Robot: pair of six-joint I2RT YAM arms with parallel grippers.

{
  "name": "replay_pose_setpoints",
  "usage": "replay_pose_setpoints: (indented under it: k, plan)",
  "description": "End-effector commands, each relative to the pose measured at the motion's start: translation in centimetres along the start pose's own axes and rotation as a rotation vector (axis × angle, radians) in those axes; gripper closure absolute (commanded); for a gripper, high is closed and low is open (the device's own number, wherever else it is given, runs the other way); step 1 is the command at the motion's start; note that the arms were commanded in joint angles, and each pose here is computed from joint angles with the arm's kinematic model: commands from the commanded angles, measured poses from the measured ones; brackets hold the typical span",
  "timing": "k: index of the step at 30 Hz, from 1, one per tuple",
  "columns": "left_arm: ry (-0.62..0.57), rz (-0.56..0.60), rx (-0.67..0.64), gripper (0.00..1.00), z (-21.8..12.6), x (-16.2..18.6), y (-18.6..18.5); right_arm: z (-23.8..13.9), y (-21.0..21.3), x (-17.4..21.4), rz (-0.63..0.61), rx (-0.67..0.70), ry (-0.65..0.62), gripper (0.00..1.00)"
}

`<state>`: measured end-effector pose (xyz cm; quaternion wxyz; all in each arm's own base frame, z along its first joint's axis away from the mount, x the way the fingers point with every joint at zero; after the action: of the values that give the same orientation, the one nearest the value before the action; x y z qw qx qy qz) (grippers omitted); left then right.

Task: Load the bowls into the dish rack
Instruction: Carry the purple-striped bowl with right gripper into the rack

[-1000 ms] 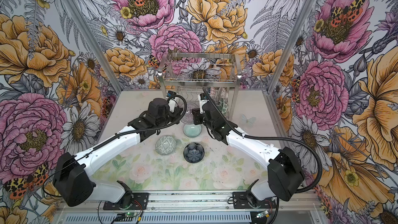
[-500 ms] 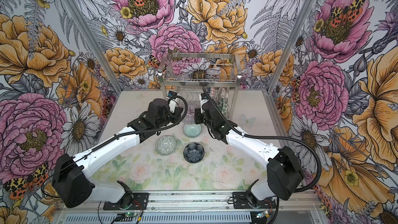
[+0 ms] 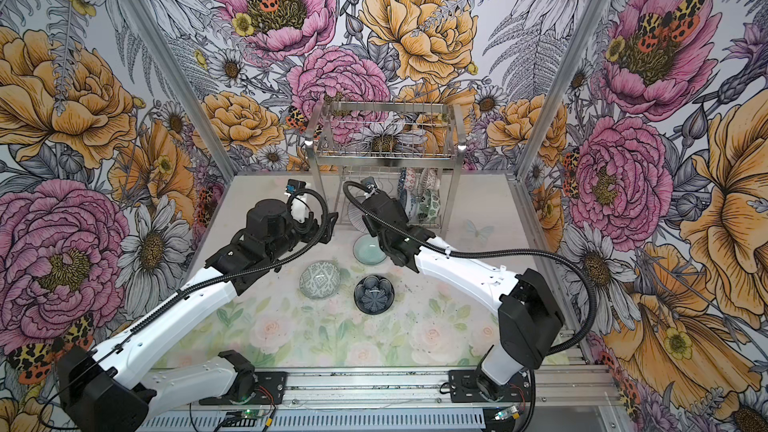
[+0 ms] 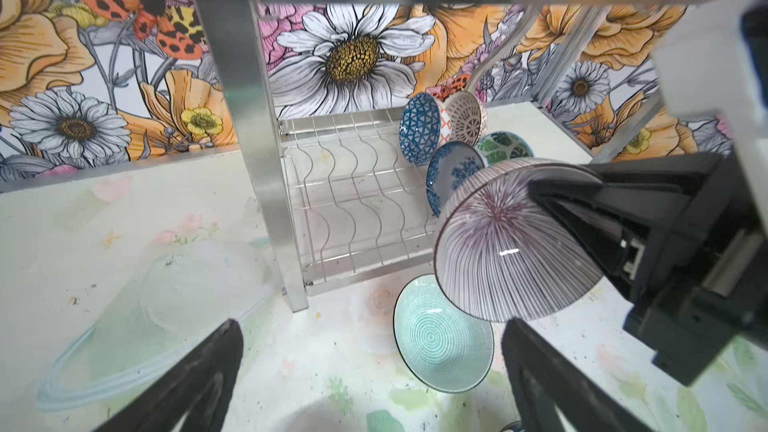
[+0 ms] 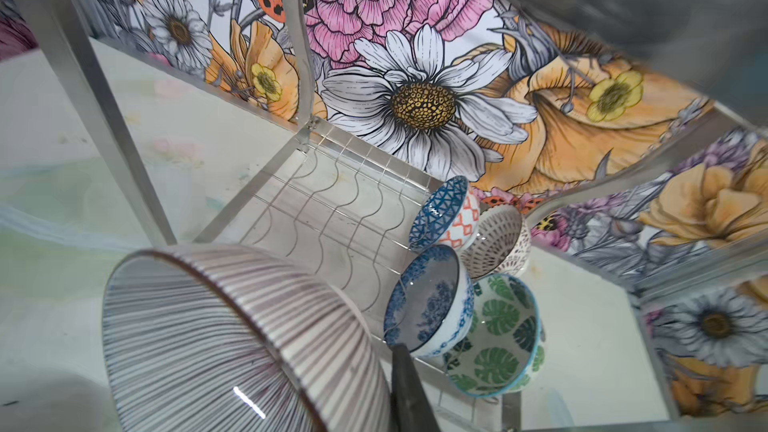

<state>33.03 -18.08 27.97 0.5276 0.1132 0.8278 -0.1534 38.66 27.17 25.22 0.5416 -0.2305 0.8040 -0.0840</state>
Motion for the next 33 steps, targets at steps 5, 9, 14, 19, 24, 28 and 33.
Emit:
replay_pose_setpoints:
  k: [5, 9, 14, 19, 24, 28, 33]
  plan:
    - [0.030, -0.042, -0.052, 0.01, -0.9, 1.4, 1.2, 1.9, -1.4, -3.7, -0.255, 0.314, -0.079, 1.00]
    - [0.037, -0.063, -0.069, 0.01, -1.9, 1.9, 1.9, 3.9, -1.0, -4.3, -0.361, 0.390, -0.092, 1.00]
    - [0.041, -0.077, -0.086, 0.01, -3.0, 2.6, 2.5, 6.9, -1.4, -3.9, -0.432, 0.460, -0.074, 1.00]
    - [0.044, -0.084, -0.095, 0.01, -3.5, 3.0, 2.8, 10.3, -3.0, -3.7, -0.494, 0.555, -0.041, 1.00]
    - [0.047, -0.087, -0.111, 0.01, -3.9, 3.3, 3.2, 13.8, -4.1, -3.3, -0.533, 0.598, 0.000, 1.00]
    - [0.052, -0.092, -0.117, 0.01, -4.1, 3.7, 3.4, 16.6, -5.2, -3.2, -0.537, 0.624, 0.031, 1.00]
    - [0.061, -0.091, -0.125, 0.01, -3.9, 3.9, 3.6, 19.8, -5.8, -3.2, -0.527, 0.649, 0.059, 1.00]
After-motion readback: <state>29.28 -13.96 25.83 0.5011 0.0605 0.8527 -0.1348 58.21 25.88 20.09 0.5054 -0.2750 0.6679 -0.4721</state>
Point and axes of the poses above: each gripper's point midway between its finger pads, its own z axis out along the fingers, its own y axis along the line the jaws close on, x = y × z, the point moved 1 cm from there along -z, back along the fingers, and after that the axes turned 1 degree about -z, right-handed, at the moved point
